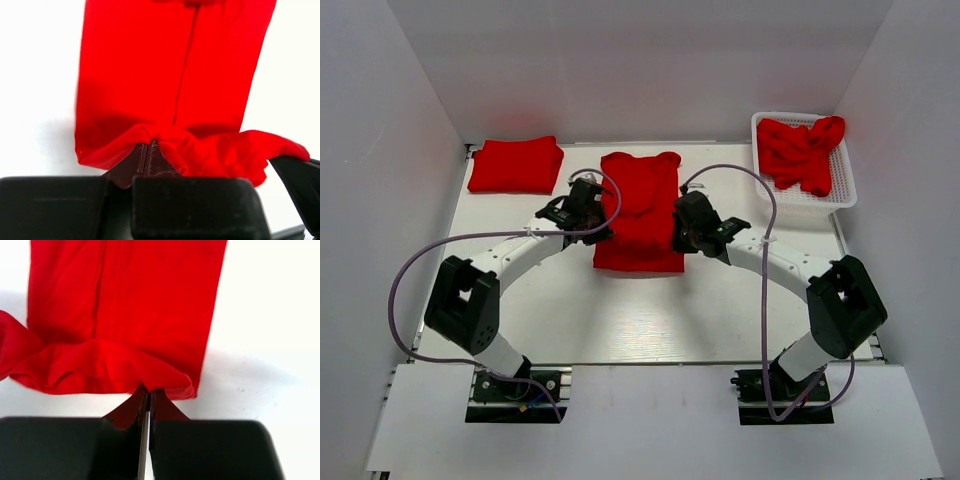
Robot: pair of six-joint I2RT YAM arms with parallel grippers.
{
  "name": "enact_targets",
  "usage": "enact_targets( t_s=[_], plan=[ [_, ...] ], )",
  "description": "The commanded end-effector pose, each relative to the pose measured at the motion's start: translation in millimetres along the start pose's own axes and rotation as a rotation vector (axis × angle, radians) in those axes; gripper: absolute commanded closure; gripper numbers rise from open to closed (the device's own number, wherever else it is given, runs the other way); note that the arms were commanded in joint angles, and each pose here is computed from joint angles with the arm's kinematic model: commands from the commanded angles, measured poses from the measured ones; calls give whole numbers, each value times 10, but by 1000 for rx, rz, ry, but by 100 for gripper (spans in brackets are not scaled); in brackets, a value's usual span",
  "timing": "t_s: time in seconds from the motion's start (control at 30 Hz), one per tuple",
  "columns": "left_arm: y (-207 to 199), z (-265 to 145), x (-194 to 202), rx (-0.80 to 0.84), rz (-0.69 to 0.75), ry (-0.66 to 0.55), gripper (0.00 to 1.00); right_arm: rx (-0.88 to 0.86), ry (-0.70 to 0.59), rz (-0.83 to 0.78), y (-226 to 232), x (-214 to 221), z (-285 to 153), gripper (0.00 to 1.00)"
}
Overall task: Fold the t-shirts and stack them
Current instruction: Fold the folded rectangular tshirt in 1/3 of the way
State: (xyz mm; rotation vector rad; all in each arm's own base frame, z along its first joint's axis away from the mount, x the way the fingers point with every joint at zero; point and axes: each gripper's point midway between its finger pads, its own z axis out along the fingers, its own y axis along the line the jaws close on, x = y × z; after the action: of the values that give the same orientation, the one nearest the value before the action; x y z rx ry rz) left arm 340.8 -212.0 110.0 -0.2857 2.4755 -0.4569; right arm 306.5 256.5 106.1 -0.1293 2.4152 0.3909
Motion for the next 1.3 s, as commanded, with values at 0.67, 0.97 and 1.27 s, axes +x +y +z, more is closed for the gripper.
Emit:
enact_targets(
  t_s=[0.67, 0.97, 1.27],
  plan=[
    [40, 608, -743, 40, 19, -54, 100, -52, 50, -42, -169, -586, 672, 100],
    [76, 727, -848, 60, 10, -64, 100, -60, 20, -38, -215, -789, 725, 100],
    [165, 949, -825, 60, -4, -46, 100, -92, 76, -52, -192, -696, 994, 100]
  ],
)
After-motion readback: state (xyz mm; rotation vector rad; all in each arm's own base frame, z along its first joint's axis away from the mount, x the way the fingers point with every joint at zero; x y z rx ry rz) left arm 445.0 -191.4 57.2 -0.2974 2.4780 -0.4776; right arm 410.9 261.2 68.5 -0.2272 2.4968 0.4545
